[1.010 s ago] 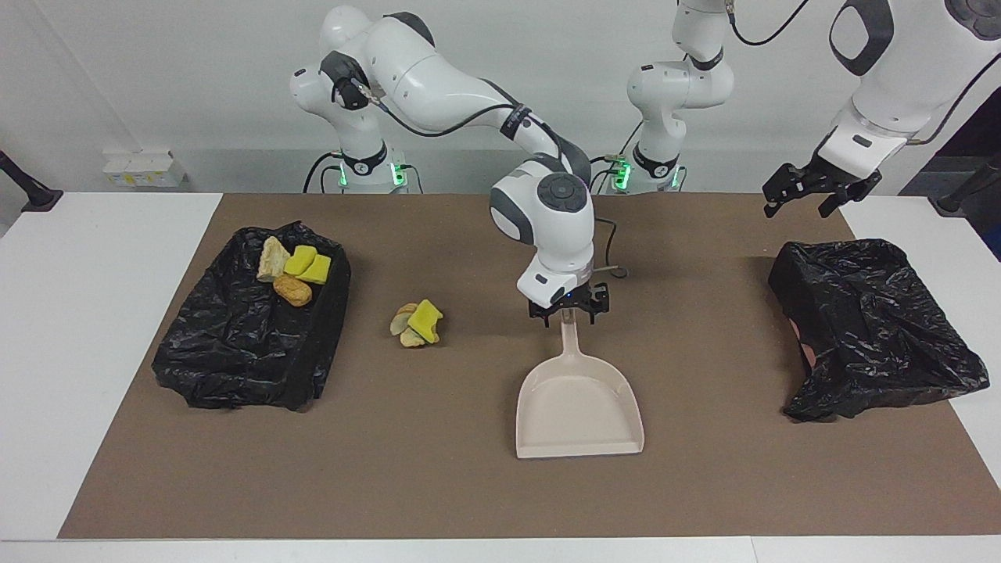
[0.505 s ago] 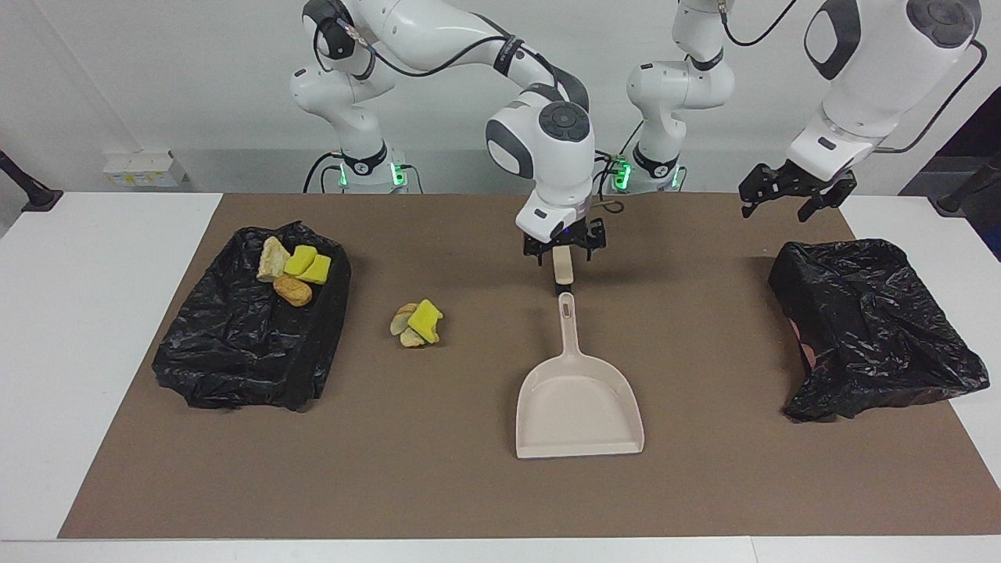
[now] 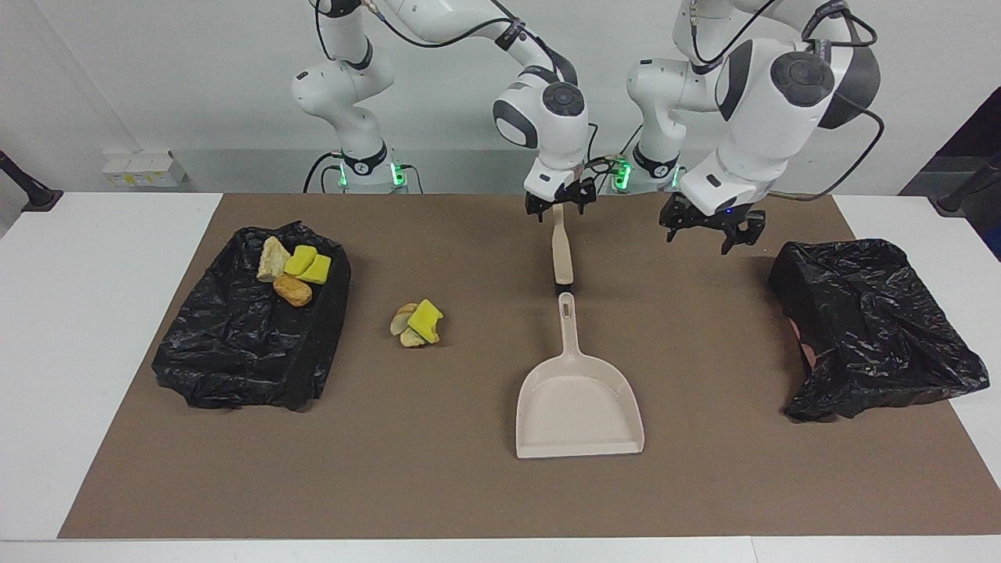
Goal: Sweep and dump trash in bin
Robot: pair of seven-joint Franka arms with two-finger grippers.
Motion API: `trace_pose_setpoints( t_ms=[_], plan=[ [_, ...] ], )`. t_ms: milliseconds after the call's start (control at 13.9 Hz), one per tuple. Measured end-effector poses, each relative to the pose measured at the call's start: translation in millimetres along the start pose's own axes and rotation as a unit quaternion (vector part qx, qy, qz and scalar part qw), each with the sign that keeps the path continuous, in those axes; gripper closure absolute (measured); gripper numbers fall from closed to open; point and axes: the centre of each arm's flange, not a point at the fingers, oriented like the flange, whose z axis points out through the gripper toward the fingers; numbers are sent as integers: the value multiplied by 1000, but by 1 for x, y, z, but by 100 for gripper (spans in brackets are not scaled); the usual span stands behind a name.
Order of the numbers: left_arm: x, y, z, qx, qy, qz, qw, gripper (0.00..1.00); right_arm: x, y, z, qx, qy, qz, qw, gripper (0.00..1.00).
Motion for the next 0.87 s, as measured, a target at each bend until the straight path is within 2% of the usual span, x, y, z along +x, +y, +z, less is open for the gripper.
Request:
trace_pose_setpoints(
  t_ms=[144, 433, 866],
  plan=[
    [17, 22, 23, 2, -4, 13, 1000, 0, -15, -1, 14, -5, -9, -3, 1000, 0],
    [48, 64, 75, 6, -12, 21, 1000, 0, -25, 0, 9, -1, -10, 1, 1000, 0],
    [83, 120, 113, -7, -7, -4, 1000, 0, -27, 3, 12, -4, -12, 1, 1000, 0]
  ],
)
